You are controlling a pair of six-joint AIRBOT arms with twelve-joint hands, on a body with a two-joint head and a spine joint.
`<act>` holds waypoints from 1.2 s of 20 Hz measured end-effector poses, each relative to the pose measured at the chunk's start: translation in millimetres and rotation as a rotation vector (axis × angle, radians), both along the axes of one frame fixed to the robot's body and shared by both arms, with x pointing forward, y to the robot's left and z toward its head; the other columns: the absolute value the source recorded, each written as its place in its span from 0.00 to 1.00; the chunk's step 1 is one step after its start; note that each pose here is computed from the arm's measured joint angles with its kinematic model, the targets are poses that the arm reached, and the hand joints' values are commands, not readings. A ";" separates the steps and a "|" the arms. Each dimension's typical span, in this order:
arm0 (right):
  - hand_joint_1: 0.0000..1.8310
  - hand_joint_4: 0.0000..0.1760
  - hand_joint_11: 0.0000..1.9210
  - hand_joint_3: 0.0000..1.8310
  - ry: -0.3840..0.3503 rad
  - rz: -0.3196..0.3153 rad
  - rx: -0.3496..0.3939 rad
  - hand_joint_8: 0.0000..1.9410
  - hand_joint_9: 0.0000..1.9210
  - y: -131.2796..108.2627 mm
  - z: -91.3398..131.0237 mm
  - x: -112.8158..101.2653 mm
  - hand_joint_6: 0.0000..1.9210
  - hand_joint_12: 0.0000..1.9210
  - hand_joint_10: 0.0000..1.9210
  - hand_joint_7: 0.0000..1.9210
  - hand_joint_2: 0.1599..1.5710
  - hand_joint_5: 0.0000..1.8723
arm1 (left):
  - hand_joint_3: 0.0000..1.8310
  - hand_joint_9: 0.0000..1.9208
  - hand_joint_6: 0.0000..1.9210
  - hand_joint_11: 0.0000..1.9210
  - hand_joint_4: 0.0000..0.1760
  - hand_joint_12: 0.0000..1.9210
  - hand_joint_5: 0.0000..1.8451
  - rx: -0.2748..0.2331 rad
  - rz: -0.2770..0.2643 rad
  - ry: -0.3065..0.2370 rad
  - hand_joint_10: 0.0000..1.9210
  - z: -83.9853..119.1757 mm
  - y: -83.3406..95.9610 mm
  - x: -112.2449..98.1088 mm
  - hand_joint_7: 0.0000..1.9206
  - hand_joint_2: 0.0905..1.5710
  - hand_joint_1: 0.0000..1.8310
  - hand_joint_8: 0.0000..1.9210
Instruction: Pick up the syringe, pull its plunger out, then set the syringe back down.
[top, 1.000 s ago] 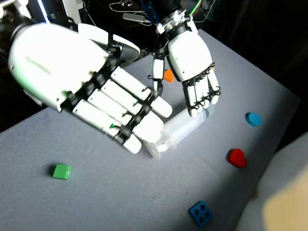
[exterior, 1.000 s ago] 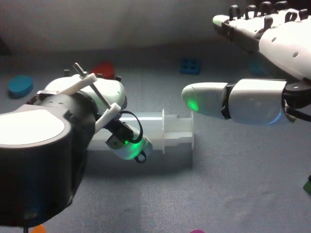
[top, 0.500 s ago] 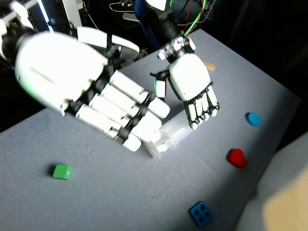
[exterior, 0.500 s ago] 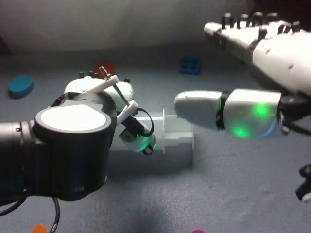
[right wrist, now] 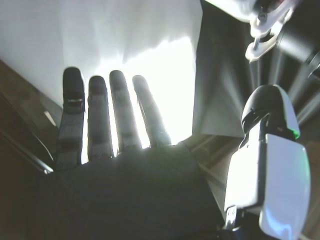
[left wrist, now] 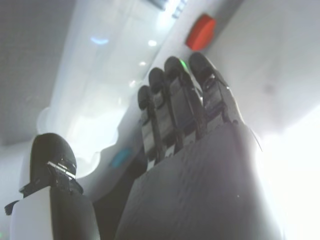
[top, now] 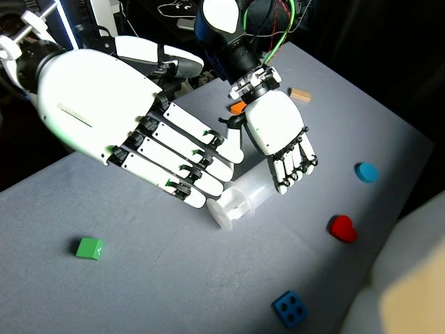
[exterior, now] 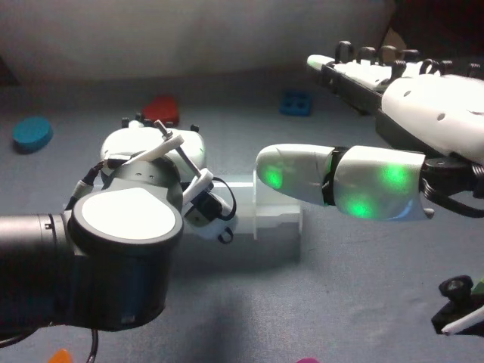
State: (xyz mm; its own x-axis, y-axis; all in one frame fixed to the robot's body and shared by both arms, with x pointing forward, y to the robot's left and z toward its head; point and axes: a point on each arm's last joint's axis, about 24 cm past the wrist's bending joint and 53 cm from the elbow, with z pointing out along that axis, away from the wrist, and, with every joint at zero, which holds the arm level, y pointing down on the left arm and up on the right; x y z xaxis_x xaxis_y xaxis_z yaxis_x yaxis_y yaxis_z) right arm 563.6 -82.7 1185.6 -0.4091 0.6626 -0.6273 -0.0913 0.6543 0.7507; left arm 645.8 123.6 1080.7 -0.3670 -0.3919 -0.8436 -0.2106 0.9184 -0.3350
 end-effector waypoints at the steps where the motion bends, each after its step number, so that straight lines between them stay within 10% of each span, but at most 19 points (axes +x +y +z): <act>1: 0.00 0.03 0.00 0.00 -0.001 -0.011 -0.003 0.00 0.05 -3.6 -1.3 2.4 0.00 0.32 0.00 0.06 0.56 0.03 | 0.00 0.19 0.00 0.00 0.00 0.31 0.21 0.011 0.002 -0.008 0.01 -1.4 1.1 1.2 0.22 0.67 0.33 0.01; 24: 0.00 0.02 0.00 0.00 0.043 -0.023 -0.003 0.00 0.05 -6.4 -19.9 2.1 0.00 0.34 0.00 0.07 0.56 0.04 | 0.00 0.19 0.00 0.00 0.00 0.32 0.21 0.065 -0.018 -0.028 0.00 -41.1 -7.7 -5.9 0.22 0.68 0.34 0.00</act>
